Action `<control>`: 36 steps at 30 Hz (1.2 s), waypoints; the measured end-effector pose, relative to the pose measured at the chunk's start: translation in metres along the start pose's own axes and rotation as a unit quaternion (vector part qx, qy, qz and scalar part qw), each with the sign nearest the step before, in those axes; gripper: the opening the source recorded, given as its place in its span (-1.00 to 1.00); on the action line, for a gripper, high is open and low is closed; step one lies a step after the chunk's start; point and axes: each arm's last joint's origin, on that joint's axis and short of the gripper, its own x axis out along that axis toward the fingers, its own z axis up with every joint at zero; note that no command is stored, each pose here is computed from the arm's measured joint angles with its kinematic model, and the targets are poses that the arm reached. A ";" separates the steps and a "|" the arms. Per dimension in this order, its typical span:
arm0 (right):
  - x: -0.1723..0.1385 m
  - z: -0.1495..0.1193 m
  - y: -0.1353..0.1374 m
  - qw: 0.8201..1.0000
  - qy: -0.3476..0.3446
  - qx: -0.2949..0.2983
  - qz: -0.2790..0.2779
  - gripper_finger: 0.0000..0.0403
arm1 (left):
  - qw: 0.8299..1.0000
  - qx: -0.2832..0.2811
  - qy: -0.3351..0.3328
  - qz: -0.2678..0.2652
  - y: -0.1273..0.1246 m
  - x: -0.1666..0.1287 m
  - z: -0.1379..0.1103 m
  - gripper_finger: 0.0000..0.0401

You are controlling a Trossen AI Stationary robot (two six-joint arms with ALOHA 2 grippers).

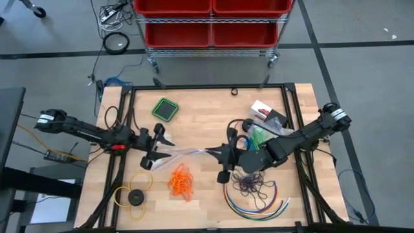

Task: Sort rubber bands
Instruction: Open the transparent zip bag

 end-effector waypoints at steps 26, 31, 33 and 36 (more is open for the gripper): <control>0.006 0.013 -0.030 0.999 -0.027 0.042 -0.002 -1.00 | 0.991 0.060 -0.101 0.066 -0.008 0.038 0.007 -0.04; 0.006 0.012 -0.030 0.999 -0.025 0.043 -0.003 -1.00 | 0.991 0.066 -0.117 0.016 -0.011 0.056 0.017 -0.04; 0.006 0.012 -0.030 0.999 -0.025 0.042 -0.003 -1.00 | 0.991 0.062 -0.115 0.016 -0.011 0.060 0.019 -0.06; 0.006 0.012 -0.030 0.999 -0.024 0.042 -0.004 -1.00 | 0.992 0.061 -0.110 0.016 -0.011 0.061 0.019 -0.19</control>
